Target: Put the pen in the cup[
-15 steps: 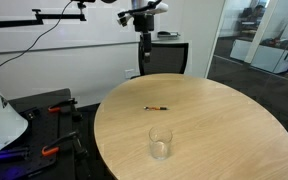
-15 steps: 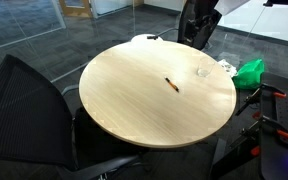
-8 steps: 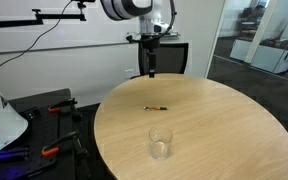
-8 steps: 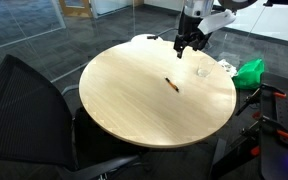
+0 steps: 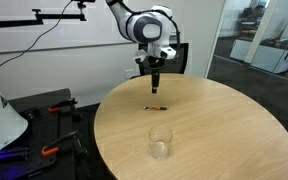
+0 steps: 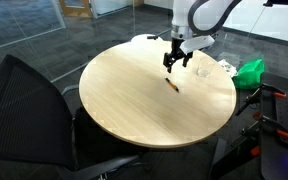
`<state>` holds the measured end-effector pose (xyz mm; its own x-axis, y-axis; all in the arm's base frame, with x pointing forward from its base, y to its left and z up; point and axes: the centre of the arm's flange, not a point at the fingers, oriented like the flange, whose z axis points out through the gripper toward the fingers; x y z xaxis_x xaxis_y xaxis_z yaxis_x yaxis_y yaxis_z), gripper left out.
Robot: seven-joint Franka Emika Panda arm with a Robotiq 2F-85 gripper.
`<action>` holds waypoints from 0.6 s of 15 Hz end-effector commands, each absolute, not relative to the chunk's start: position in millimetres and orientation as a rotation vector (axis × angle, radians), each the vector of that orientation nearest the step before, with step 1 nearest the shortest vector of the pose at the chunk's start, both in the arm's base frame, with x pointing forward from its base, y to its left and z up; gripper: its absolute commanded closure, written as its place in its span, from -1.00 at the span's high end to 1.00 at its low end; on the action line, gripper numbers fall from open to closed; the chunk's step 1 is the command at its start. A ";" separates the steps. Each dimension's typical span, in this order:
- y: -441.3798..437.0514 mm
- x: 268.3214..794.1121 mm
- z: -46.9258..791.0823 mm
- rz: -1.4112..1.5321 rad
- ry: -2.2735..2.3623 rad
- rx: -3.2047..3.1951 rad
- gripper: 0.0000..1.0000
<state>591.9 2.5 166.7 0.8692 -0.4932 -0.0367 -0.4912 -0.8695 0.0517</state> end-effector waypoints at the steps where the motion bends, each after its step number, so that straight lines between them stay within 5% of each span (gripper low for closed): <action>1: 2.1 619.6 141.1 -0.074 -0.773 2.991 1.00; 9: 2.8 627.3 92.2 0.109 -0.811 2.973 1.00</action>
